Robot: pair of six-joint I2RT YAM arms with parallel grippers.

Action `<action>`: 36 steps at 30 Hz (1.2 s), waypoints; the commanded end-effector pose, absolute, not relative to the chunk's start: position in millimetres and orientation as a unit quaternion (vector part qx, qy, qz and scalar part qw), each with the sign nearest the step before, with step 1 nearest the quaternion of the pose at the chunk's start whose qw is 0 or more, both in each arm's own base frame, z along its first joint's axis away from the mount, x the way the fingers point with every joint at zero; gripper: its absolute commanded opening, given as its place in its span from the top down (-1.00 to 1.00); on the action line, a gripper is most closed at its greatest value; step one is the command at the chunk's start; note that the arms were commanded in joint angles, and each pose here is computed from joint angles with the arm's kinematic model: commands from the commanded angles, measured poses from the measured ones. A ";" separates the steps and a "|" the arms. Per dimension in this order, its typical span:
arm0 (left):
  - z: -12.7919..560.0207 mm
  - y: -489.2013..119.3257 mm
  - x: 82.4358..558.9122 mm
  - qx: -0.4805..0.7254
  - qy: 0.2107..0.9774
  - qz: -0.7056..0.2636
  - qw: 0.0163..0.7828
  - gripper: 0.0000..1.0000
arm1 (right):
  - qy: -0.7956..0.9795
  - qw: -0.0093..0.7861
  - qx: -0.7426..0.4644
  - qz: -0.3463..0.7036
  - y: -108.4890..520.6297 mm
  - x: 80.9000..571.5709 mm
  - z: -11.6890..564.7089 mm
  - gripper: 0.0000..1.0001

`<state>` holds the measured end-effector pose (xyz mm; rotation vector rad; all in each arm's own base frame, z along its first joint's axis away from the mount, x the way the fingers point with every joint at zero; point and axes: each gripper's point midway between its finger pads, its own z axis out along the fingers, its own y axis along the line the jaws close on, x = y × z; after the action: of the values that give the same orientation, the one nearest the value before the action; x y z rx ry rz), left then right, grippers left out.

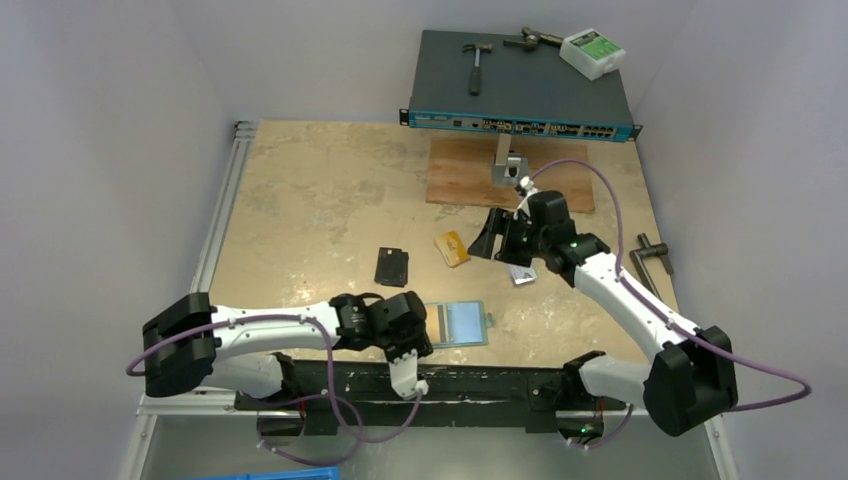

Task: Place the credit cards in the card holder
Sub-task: Insert the credit card into the card holder, then pick up the credit card from the center of the board.

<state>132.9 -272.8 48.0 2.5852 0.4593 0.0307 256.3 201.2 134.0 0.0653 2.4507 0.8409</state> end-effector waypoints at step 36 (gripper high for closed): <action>161.9 -345.7 265.1 0.727 0.639 -0.009 0.251 -1.00 | 0.873 0.401 0.268 0.068 25.2 323.8 108.3 -0.98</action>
<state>258.7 -330.5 147.9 2.1026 1.7046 0.0887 307.9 29.3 93.7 0.6925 2.2698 0.1689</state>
